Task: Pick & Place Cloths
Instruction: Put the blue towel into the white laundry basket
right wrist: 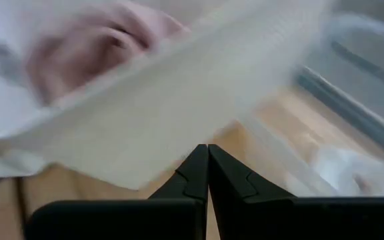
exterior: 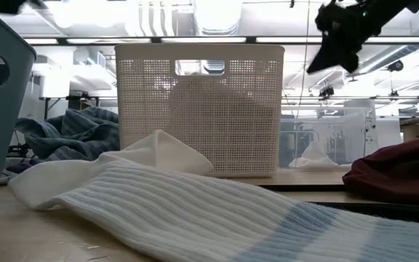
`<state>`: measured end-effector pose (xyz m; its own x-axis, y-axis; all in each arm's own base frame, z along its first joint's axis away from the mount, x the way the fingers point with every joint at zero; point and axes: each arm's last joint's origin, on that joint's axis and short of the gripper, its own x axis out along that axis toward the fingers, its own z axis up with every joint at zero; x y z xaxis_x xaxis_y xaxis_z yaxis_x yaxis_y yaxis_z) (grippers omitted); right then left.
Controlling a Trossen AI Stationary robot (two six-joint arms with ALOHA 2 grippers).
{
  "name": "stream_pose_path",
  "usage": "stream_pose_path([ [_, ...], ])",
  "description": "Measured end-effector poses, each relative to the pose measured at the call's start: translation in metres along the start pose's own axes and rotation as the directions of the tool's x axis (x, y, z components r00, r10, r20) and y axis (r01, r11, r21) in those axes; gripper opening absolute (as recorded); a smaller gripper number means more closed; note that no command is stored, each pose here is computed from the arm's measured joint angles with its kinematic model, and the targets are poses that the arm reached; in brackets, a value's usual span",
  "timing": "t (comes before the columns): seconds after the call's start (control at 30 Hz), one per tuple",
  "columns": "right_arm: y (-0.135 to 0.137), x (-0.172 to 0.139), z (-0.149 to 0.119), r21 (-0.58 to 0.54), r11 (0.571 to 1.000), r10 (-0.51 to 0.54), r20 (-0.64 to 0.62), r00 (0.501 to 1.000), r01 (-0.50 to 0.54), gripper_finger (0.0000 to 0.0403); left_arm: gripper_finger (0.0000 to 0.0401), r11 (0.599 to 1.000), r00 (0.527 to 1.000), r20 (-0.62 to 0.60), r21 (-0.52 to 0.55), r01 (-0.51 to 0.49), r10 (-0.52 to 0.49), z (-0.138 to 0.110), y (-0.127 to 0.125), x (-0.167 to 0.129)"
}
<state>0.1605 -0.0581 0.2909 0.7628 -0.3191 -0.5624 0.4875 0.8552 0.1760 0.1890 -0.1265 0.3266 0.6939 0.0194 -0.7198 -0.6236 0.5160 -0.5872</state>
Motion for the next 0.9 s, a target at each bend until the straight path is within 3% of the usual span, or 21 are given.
stream_pose_path([
  [0.07,0.003,-0.007,0.005,-0.038,0.996,0.082,0.059,0.995,-0.08,0.0008,0.0194,0.998,0.981,0.185,0.036,0.051,-0.057,0.01,-0.004,-0.01],
  [0.2,0.006,-0.023,0.011,-0.065,0.983,0.18,0.166,0.97,-0.171,0.0008,0.019,0.987,0.874,0.463,0.129,0.096,-0.145,0.028,-0.009,-0.031],
  [0.43,0.003,-0.064,0.009,-0.063,0.982,0.191,0.337,0.922,-0.18,0.0008,0.0158,0.964,0.804,0.546,0.233,0.125,-0.236,0.054,0.013,-0.081],
  [0.67,-0.001,-0.09,0.004,-0.013,0.982,0.177,0.436,0.882,-0.191,0.0008,0.015,0.961,0.743,0.611,0.212,0.179,-0.273,0.072,0.042,-0.12],
  [0.9,-0.003,-0.1,0.001,-0.021,0.98,0.185,0.472,0.862,-0.199,0.0008,0.0149,0.985,0.629,0.758,0.126,0.114,-0.17,0.083,0.059,-0.138],
])
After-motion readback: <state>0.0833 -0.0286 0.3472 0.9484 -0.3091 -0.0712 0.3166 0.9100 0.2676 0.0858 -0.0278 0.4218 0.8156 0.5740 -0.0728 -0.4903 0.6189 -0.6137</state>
